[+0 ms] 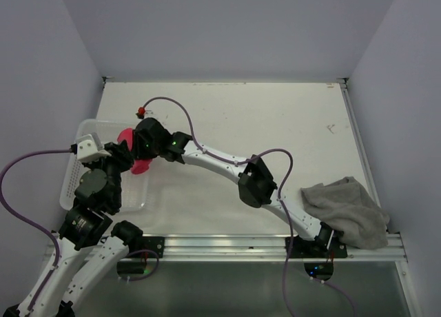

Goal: Roll the towels
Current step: Place the rolled towel into the container

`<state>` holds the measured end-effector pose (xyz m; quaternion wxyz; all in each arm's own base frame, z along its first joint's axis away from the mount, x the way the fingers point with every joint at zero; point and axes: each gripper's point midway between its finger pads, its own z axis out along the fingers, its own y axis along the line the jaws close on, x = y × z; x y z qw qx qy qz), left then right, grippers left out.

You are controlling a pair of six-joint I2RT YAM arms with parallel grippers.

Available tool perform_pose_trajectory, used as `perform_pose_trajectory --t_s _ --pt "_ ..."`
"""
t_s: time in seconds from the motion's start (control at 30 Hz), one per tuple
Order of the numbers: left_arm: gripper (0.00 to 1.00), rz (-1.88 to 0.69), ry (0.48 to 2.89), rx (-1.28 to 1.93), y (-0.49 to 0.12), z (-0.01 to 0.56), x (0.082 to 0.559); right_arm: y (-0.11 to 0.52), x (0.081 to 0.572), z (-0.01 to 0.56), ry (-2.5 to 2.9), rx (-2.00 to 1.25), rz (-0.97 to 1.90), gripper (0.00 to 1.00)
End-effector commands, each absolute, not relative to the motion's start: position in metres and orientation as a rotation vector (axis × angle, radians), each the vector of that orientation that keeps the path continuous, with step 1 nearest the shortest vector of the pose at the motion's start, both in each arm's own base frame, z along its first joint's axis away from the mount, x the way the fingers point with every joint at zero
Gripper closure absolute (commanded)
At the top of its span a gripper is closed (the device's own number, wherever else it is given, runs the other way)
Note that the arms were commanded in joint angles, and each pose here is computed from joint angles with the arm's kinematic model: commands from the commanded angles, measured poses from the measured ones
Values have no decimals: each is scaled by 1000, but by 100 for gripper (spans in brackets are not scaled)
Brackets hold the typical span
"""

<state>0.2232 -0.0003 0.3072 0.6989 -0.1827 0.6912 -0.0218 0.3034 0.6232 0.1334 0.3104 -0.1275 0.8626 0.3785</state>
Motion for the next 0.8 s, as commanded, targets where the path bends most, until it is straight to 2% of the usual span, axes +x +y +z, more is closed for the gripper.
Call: perform_pose_trajectory --t_s 0.0,0.6,0.77 --pt "51 -41 1516 -415 2 311 222 589 309 150 2288 -348 797 100" --pt "47 -48 1522 -409 1 310 223 525 315 179 2296 -333 471 100" --pt "47 -50 1527 -402 -1 309 224 531 311 187 2284 -334 538 100"
